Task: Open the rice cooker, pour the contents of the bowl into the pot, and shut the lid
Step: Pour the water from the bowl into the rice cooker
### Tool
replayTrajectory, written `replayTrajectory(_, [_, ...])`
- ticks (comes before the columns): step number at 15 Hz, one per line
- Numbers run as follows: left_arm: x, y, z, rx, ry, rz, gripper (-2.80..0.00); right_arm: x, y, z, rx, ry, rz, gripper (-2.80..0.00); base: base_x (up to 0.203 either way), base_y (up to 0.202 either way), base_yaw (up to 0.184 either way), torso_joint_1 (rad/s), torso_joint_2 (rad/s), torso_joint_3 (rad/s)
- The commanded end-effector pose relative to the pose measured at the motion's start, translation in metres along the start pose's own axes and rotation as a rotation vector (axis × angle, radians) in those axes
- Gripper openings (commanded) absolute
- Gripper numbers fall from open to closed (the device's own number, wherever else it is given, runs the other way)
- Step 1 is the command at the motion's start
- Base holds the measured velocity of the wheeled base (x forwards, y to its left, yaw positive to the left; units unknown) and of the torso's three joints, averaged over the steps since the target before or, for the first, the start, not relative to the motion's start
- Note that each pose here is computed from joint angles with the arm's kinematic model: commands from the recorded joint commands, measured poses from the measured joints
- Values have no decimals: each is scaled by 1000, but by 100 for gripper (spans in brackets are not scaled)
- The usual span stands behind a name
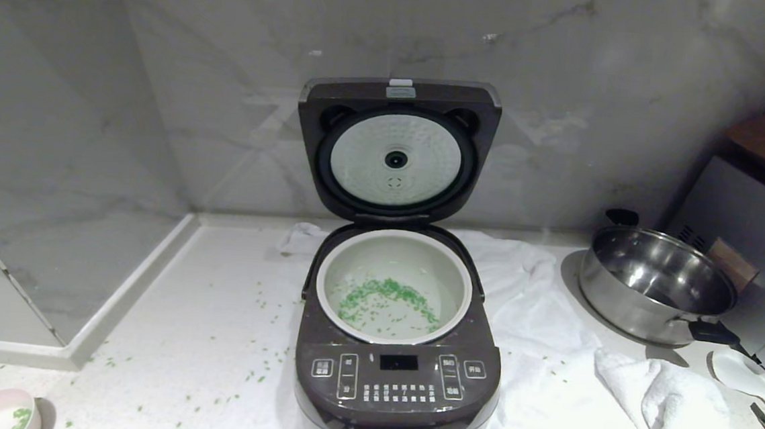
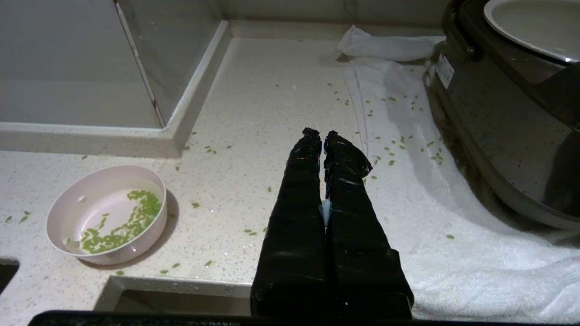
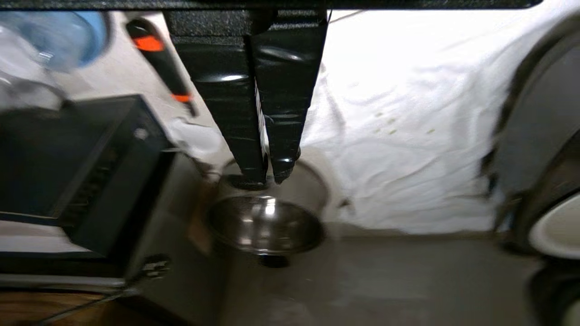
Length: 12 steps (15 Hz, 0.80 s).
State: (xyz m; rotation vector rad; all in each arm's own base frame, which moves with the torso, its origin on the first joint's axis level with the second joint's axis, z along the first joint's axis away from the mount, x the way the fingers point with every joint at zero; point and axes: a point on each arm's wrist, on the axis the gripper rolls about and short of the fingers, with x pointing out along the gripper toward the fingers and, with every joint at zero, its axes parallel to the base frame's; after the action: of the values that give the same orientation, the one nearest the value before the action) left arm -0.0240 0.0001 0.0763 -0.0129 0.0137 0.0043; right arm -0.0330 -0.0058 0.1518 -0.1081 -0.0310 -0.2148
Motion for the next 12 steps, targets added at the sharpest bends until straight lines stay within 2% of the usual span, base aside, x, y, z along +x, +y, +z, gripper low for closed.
replayTrajectory(1, [0, 0, 0, -1, -1, 0, -280, -9, 7, -39, -5, -49, 139, -280, 0, 0, 0, 0, 0, 0])
replayTrajectory(3, [0, 0, 0, -1, -1, 0, -280, 2, 13, -67, -30, 10, 187, -280, 0, 0, 0, 0, 0, 0])
replayTrajectory(4, [0, 0, 0, -1, -1, 0, -280, 5, 15, -71, -31, -26, 218, -280, 0, 0, 0, 0, 0, 0])
replayTrajectory(5, [0, 0, 0, 1, 0, 0, -280, 6, 16, -72, -30, -24, 239, -280, 0, 0, 0, 0, 0, 0])
replayTrajectory(6, [0, 0, 0, 1, 0, 2, -280, 5, 17, -76, -30, 30, 263, -280, 0, 0, 0, 0, 0, 0])
replayTrajectory(8, [0, 0, 0, -1, 3, 7, -280, 5, 17, -77, -16, 43, 273, -280, 0, 0, 0, 0, 0, 0])
replayTrajectory(9, [-1, 0, 1, 1, 1, 8, -280, 5, 17, -77, 15, 46, 267, -280, 0, 0, 0, 0, 0, 0])
replayTrajectory(10, [-3, 0, 7, 3, -15, 16, -280, 5, 16, -77, 61, 51, 251, -280, 0, 0, 0, 0, 0, 0])
replayTrajectory(12, [-6, 1, 33, -1, 0, 74, -280, 5, 16, -76, 84, 36, 226, -280, 0, 0, 0, 0, 0, 0])
